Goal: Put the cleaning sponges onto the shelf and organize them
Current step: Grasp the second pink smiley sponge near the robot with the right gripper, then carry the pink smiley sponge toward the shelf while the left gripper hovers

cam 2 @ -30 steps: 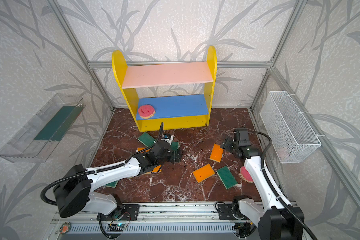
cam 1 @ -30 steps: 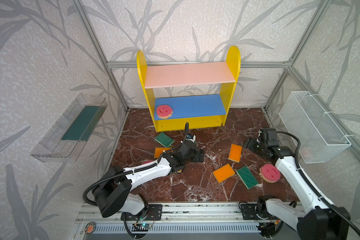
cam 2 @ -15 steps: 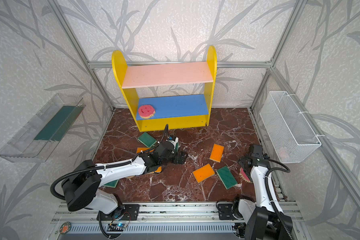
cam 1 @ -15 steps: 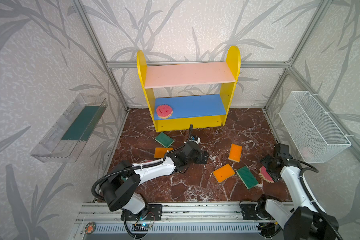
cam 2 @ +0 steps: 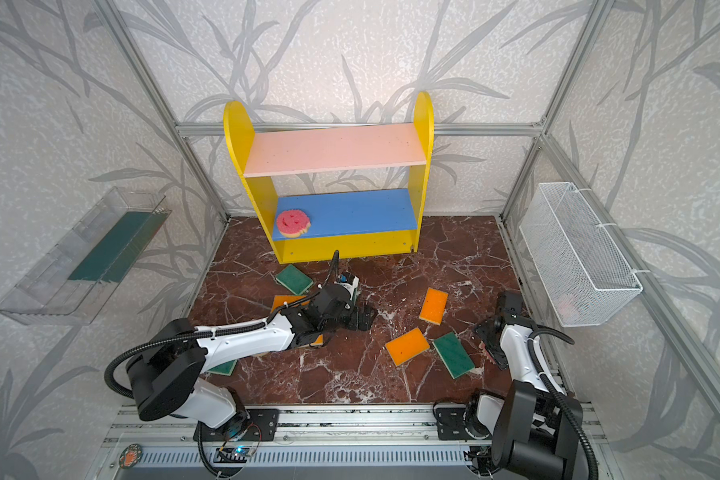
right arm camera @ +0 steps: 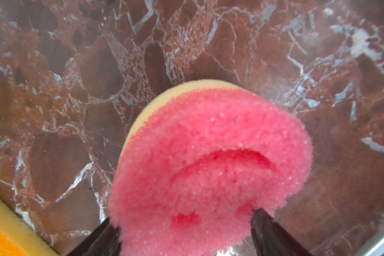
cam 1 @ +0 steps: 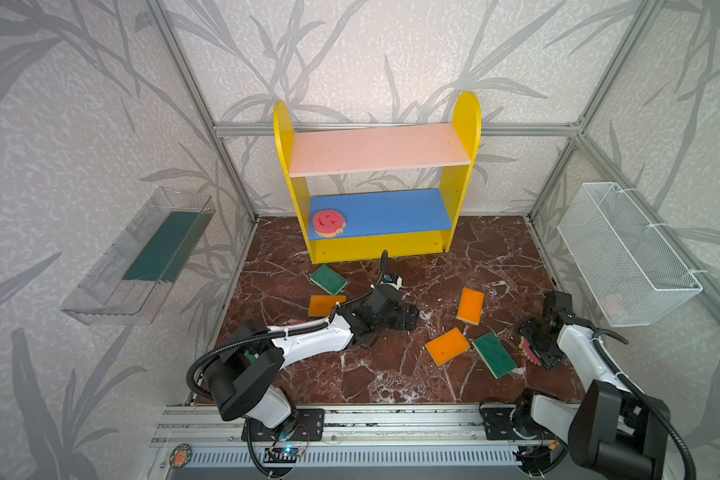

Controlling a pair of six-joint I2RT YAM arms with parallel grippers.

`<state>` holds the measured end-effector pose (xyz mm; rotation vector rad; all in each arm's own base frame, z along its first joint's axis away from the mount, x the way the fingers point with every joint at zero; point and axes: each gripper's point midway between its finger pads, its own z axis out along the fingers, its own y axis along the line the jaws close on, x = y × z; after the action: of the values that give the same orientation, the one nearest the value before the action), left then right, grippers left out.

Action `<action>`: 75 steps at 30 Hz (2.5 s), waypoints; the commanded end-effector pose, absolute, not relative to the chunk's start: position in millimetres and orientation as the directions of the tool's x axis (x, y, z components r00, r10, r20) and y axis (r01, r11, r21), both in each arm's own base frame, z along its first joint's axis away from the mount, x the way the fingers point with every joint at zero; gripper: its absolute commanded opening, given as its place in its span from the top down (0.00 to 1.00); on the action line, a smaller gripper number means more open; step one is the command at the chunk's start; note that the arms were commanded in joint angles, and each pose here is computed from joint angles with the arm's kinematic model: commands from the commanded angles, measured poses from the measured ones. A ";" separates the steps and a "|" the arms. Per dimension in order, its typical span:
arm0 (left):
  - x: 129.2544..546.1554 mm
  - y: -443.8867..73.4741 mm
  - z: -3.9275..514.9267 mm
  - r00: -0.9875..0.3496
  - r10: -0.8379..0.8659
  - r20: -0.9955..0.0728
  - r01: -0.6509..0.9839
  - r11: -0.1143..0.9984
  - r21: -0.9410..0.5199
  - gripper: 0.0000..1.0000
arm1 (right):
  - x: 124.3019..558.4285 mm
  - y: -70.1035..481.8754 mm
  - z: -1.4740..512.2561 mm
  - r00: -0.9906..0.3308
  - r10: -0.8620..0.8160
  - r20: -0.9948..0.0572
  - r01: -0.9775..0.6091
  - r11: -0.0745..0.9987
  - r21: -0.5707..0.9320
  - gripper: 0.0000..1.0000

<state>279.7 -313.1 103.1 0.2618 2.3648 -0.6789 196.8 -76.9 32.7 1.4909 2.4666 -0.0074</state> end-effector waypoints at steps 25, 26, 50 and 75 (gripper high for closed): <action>268.8 -263.1 122.5 -0.706 -0.081 -0.704 0.275 0.884 -0.378 0.03 | 333.3 168.7 55.6 -0.941 0.246 -0.234 0.106 0.869 0.484 0.40; 268.2 -260.2 122.6 -0.705 -0.085 -0.705 0.270 0.886 -0.377 0.03 | 334.5 180.2 59.1 -0.947 0.209 -0.242 0.066 0.868 0.492 0.39; 273.6 -226.5 137.7 -0.678 -0.118 -0.725 0.225 0.906 -0.359 0.02 | 350.7 166.0 138.2 -0.880 0.149 -0.451 -0.106 0.864 0.493 0.51; 290.2 -232.8 114.3 -0.736 -0.133 -0.663 0.196 0.897 -0.397 0.02 | 413.6 144.7 72.0 -0.914 0.137 -0.381 -0.036 0.910 0.413 0.40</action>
<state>283.3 -229.1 106.1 0.0632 2.3471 -0.5614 407.5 144.8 73.1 0.0837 2.6620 0.5899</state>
